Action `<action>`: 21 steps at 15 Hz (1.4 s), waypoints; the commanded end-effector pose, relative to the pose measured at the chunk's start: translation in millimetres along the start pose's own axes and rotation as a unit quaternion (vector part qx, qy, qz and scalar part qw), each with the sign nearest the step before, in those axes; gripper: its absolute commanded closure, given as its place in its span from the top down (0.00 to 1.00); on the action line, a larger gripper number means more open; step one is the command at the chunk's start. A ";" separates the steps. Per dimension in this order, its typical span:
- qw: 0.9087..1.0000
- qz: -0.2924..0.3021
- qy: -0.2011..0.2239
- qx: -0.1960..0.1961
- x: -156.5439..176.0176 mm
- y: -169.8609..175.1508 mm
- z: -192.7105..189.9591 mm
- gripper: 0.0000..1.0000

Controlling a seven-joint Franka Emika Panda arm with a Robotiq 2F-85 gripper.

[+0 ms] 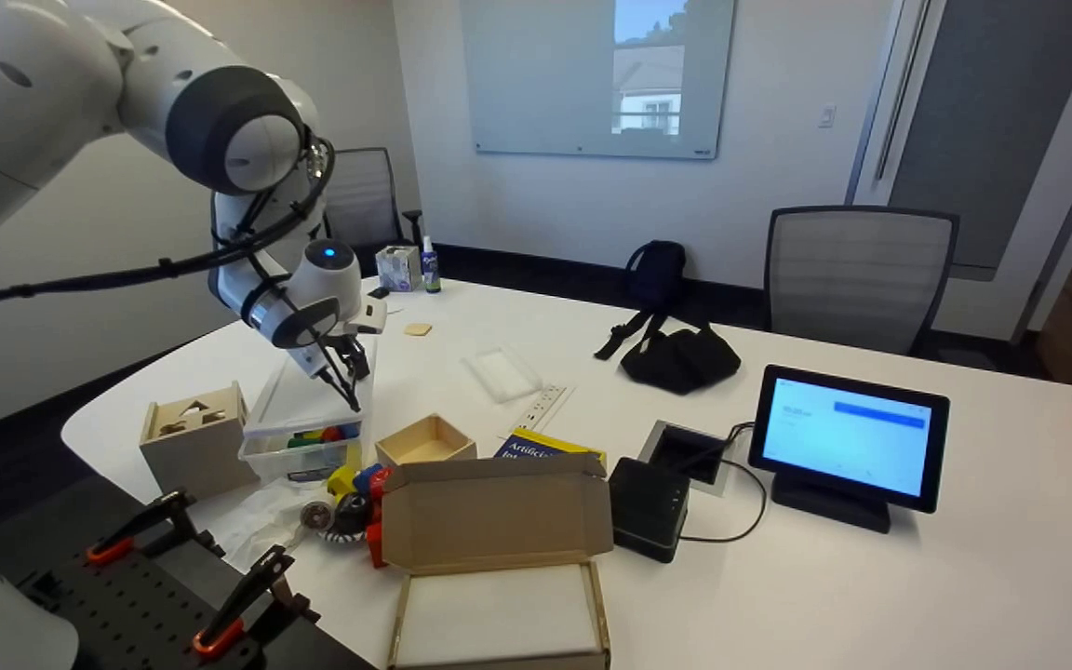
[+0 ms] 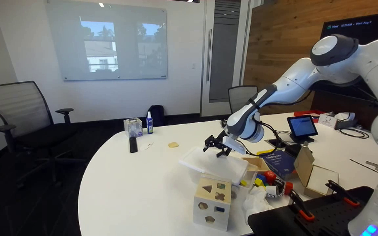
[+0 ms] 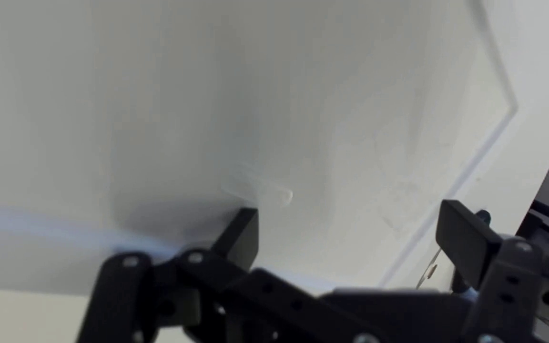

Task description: Put the white lid on the clear container.

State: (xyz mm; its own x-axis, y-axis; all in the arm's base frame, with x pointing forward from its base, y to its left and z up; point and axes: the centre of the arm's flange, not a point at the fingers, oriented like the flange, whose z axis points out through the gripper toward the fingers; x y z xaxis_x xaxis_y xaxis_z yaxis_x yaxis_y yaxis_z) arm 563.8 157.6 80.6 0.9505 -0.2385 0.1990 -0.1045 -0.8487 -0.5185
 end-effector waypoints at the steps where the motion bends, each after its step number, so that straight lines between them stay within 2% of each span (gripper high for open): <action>1: 0.998 0.005 -0.025 -0.050 2.4 0.3 0.5 1.00; 5: 0.995 0.002 -0.044 -0.095 -0.9 -3.7 -8.8 1.00; 11: 0.985 -0.003 -0.102 -0.139 -6.7 -9.0 -11.5 1.00; 16: 0.967 -0.020 -0.145 -0.211 -13.4 -2.1 -16.9 1.00; 21: 0.950 -0.013 -0.198 -0.240 -30.6 7.4 -21.2 1.00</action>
State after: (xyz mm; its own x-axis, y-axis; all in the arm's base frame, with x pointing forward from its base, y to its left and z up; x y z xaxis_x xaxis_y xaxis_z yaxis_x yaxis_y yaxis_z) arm 543.6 149.7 81.4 0.9892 -0.0979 -0.1087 -0.1091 -0.9887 -0.1029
